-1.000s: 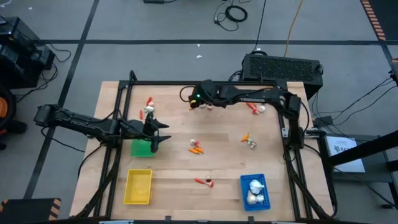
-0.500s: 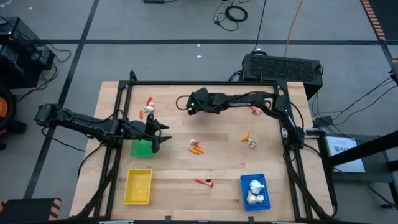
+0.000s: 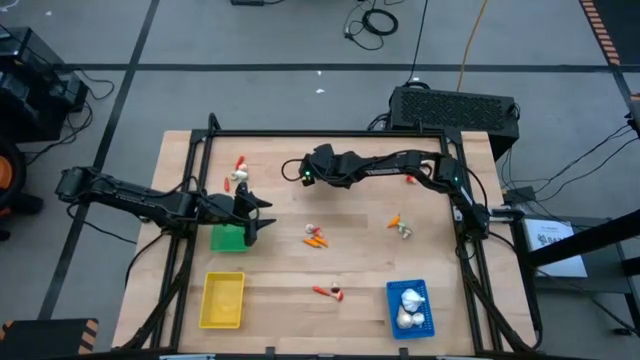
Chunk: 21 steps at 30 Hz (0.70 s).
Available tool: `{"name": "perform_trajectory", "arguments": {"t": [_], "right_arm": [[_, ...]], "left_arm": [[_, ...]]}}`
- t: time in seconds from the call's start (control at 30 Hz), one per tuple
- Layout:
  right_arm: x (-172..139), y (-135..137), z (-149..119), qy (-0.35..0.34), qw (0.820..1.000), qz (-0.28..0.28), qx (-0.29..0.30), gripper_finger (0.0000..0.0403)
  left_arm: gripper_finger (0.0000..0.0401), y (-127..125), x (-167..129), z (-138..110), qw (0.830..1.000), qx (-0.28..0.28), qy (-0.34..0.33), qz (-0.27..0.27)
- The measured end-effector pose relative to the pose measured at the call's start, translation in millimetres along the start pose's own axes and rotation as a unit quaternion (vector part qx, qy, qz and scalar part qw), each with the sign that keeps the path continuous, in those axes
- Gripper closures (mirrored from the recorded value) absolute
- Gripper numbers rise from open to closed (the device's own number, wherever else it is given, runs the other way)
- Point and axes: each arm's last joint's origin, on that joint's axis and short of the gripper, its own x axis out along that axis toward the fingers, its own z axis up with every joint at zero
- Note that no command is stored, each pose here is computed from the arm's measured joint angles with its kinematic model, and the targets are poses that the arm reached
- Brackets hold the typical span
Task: Sort produce into baskets
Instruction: Put the garlic into the blue bin
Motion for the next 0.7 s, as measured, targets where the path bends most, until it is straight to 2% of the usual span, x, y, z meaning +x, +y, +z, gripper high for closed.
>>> {"name": "perform_trajectory", "arguments": {"t": [0.4,0.7], "right_arm": [[4,-1,0,0.003,1.000,0.000,0.020,0.0289],[20,-1,-8,0.011,1.000,-0.010,0.025,0.0335]], "left_arm": [[0.0153,0,0,0,1.000,0.000,0.000,0.001],[0.0153,0,0,0,1.000,0.000,0.000,0.001]]}}
